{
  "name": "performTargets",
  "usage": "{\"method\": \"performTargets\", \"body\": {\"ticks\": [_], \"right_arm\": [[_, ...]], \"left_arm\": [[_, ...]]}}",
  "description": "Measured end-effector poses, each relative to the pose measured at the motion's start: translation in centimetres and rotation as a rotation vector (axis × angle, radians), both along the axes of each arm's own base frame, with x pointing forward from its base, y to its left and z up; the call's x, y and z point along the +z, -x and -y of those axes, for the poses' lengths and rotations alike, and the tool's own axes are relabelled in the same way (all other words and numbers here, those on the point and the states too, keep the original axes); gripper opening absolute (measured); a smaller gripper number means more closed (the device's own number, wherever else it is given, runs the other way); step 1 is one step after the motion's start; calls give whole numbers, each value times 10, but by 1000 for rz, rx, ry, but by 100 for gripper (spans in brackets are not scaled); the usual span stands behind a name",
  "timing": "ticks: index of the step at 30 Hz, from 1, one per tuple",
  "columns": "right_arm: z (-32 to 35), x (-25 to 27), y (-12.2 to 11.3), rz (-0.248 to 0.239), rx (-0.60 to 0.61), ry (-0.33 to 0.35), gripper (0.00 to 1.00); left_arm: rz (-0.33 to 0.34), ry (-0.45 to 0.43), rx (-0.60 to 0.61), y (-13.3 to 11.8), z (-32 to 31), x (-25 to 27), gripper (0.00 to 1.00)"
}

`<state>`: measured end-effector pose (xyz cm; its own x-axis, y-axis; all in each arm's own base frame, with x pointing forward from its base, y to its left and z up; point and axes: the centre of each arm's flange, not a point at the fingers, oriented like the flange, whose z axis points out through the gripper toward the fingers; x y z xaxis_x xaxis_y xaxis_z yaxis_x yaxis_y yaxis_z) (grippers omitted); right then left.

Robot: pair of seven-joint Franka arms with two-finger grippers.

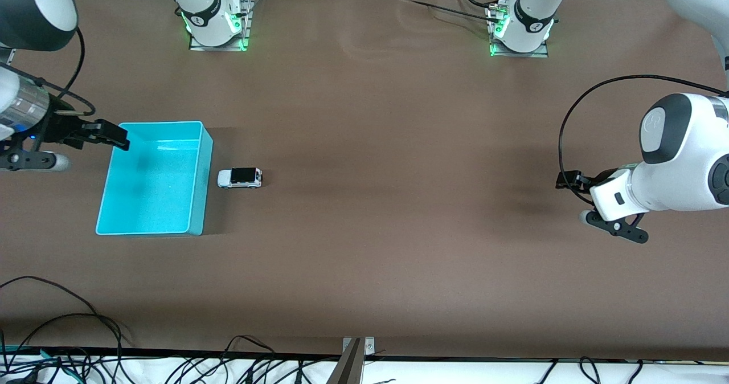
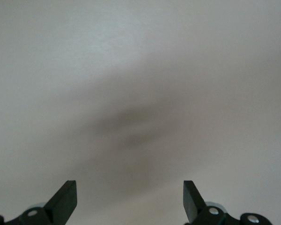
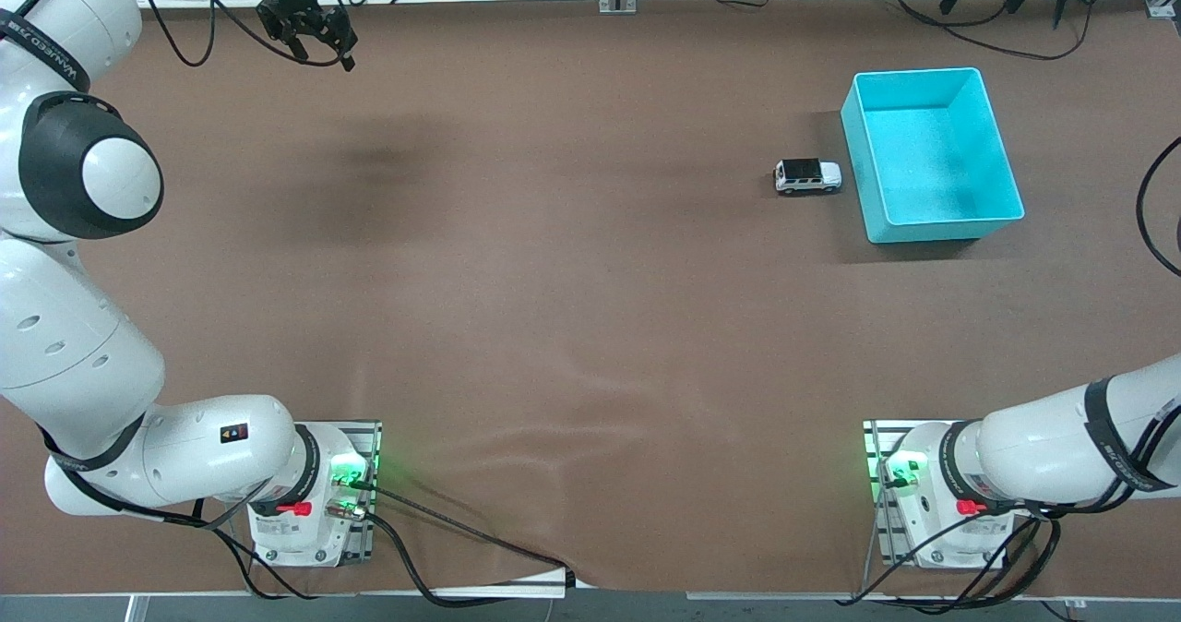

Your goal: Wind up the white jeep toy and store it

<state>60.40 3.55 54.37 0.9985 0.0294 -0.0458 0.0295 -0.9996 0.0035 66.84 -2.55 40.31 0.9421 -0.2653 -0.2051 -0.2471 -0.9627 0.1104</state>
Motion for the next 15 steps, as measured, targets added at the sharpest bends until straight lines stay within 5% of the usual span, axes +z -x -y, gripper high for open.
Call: {"method": "performTargets", "body": {"ticks": [15], "right_arm": [[-87, -36, -1, -48, 504, -14, 100]], "left_arm": [[28, -30, 98, 4, 2, 30, 100]]}}
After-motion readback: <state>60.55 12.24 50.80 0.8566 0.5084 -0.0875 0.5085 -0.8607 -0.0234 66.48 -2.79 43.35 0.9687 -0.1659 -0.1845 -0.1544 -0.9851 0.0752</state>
